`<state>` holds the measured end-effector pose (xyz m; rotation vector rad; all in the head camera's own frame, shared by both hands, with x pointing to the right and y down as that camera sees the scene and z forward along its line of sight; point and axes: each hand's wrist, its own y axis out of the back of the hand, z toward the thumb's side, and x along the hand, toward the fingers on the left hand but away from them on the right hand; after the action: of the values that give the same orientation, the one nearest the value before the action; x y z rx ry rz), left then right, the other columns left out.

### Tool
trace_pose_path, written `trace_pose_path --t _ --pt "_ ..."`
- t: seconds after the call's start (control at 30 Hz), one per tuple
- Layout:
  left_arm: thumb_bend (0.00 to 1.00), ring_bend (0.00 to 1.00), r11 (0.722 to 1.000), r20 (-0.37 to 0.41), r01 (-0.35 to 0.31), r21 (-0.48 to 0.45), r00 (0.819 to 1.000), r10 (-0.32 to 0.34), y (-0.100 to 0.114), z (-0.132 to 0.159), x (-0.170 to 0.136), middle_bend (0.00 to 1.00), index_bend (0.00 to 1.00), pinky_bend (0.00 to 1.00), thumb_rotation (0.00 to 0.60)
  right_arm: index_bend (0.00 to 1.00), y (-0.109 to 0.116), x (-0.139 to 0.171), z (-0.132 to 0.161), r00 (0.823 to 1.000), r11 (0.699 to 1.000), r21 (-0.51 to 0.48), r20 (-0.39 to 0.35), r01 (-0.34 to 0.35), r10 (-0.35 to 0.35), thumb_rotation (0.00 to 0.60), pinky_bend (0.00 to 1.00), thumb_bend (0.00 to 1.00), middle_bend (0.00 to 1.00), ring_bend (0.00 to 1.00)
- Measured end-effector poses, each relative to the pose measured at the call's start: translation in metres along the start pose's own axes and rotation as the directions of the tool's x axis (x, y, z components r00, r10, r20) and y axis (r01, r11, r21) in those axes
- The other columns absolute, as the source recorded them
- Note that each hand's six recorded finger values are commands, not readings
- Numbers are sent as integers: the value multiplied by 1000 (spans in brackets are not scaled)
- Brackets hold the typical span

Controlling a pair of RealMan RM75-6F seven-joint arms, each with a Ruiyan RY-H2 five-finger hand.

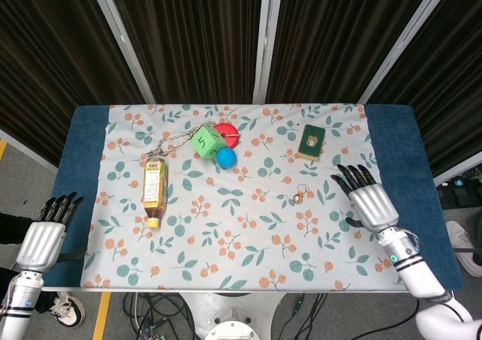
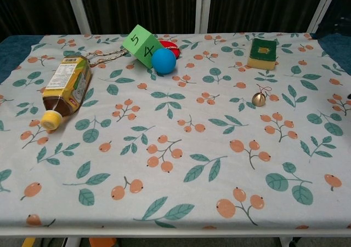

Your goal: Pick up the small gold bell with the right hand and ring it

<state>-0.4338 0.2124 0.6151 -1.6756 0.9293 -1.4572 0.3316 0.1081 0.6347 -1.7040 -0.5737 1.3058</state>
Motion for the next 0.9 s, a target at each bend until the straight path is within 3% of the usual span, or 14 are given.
trace_pose_path --t 0.23,0.43,0.9 --pt "0 0 1000 -5 14 2 1000 -14 -3 -2 0 0 0 7 600 149 -8 -51 43 994 996 66 -91 -62 67 600 0 0 0 0" --pt "0 0 1000 -3 11 0 1000 -11 -3 -2 1 0 0 7 600 214 -19 -80 56 988 989 104 -98 -105 115 600 0 38 0 0" --pt "0 0 1000 -15 31 -1 999 -31 -10 -7 4 0 0 7 600 323 -29 -95 63 983 982 134 -103 -136 150 600 0 131 0 0"
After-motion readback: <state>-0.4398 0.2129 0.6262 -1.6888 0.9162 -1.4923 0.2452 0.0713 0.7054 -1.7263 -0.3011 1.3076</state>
